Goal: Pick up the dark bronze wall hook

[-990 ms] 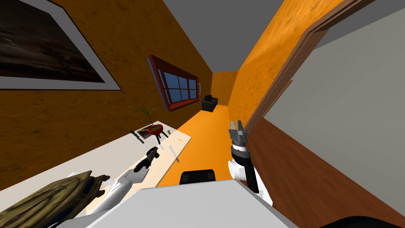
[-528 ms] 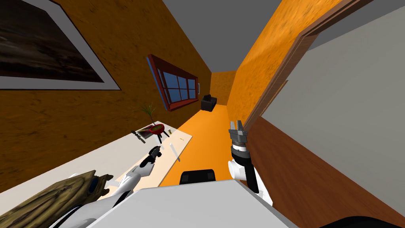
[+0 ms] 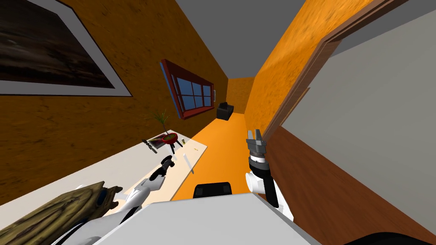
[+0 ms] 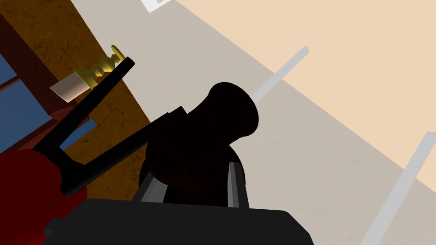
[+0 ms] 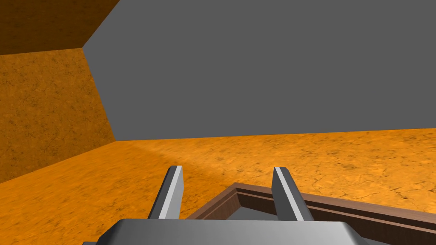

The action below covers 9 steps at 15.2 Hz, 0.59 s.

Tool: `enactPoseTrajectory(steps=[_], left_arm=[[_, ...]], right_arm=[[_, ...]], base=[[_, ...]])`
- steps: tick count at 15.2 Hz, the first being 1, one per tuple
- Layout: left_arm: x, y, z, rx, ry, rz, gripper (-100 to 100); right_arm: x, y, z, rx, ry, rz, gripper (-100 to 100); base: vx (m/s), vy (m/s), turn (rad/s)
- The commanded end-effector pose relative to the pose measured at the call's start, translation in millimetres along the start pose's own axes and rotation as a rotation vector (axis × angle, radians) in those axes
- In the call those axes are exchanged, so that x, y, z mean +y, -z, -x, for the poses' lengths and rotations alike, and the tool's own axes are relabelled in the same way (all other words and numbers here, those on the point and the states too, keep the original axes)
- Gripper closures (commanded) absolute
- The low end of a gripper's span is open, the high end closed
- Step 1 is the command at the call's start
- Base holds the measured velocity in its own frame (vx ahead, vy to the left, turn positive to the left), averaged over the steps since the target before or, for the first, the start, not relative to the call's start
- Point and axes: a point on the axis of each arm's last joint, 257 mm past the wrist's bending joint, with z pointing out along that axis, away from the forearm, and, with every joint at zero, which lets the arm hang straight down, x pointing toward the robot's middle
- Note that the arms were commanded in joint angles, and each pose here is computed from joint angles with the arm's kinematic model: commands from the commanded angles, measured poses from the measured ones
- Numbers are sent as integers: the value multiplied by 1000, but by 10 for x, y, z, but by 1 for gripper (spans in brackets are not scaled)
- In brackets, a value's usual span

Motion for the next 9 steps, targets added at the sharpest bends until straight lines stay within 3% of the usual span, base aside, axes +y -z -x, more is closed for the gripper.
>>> enactPoseTrajectory(steps=[1,9], left_arm=[[40,35,40,3,1,-2,100],[150,125,117,19,-9,-6,100]], right_arm=[[0,0,0,0,0,0,0],[0,0,0,0,0,0,0]], base=[[44,-62,54],[34,-53,37]])
